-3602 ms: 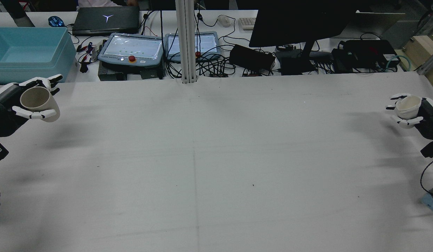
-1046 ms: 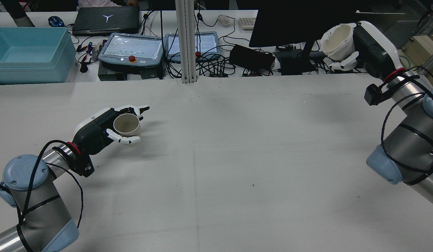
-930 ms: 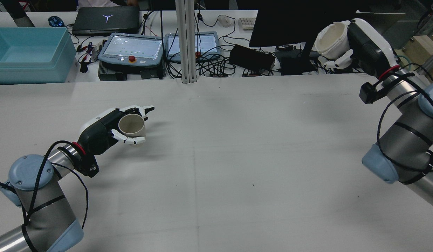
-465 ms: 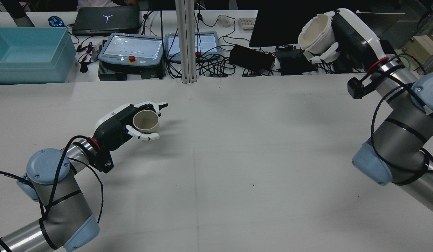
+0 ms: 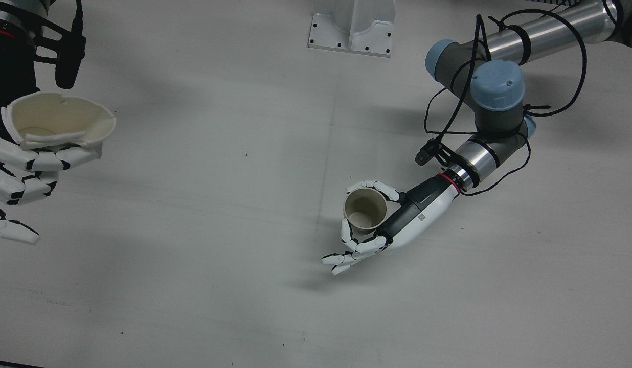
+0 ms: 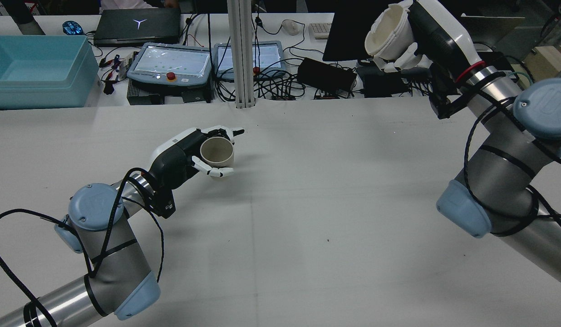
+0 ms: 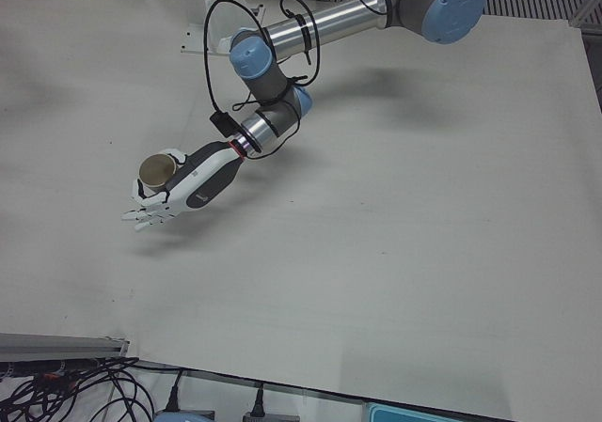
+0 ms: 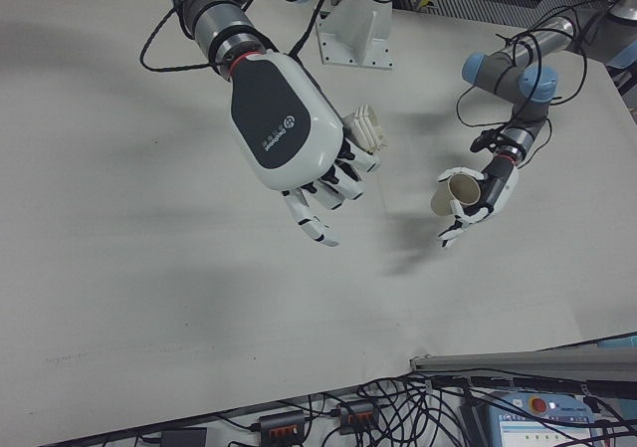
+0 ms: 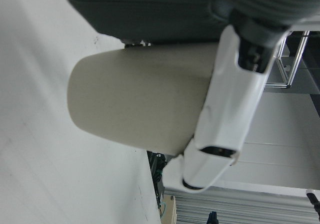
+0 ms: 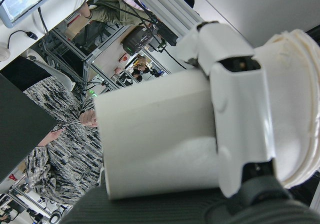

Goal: Pour water
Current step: 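Bring the white cup above the beige cup held by the left hand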

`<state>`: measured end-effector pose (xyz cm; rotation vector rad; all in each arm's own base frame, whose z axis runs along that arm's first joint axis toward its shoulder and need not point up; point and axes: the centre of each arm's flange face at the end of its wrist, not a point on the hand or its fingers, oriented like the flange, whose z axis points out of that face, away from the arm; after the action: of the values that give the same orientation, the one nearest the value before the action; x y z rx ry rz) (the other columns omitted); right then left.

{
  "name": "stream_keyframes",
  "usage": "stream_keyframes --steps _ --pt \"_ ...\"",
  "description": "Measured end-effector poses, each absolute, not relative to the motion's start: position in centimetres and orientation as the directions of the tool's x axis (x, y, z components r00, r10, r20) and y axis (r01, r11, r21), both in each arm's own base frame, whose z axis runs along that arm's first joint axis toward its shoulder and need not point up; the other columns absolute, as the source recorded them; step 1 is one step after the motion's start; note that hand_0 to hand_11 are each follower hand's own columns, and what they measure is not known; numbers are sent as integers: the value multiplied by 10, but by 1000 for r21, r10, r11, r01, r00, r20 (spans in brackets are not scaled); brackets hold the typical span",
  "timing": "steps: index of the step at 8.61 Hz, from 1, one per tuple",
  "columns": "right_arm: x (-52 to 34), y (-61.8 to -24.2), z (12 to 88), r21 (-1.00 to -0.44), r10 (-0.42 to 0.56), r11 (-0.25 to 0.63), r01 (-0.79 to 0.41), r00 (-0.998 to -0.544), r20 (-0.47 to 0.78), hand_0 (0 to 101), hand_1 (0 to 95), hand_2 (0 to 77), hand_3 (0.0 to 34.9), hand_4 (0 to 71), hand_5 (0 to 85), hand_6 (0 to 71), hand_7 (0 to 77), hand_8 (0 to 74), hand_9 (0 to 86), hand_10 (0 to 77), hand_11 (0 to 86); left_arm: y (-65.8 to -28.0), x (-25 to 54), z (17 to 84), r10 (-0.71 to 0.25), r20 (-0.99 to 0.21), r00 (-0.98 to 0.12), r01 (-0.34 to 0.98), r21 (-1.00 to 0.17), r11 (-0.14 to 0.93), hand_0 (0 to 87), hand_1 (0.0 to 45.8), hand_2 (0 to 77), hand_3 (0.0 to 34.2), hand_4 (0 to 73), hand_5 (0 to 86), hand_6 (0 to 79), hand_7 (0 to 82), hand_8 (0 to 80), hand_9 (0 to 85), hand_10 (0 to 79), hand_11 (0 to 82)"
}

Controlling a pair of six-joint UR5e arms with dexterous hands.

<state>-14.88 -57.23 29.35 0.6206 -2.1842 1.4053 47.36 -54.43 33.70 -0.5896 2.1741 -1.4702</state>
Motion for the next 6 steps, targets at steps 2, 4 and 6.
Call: stream_keyframes --steps 2,4,6 --pt "-159 -573 277 -690 -136 383 -614 -776 616 800 153 469 138 682 305 622 654 595 654 175 300 -534 506 317 -600 -127 -790 -115 -930 348 802 278 311 0 284 567 191 131 115 49 60 131" --pt "-171 -572 266 -675 -142 394 -624 -767 626 801 115 480 139 687 305 644 644 567 687 213 349 -539 531 282 -602 -133 -787 -127 -920 370 803 278 311 0 284 567 191 131 115 49 60 131" --pt "-183 -568 260 -661 -138 404 -632 -756 639 798 115 480 139 687 305 649 644 562 693 229 360 -548 547 248 -596 -136 -791 -137 -911 390 802 278 311 0 284 567 191 131 115 49 60 142"
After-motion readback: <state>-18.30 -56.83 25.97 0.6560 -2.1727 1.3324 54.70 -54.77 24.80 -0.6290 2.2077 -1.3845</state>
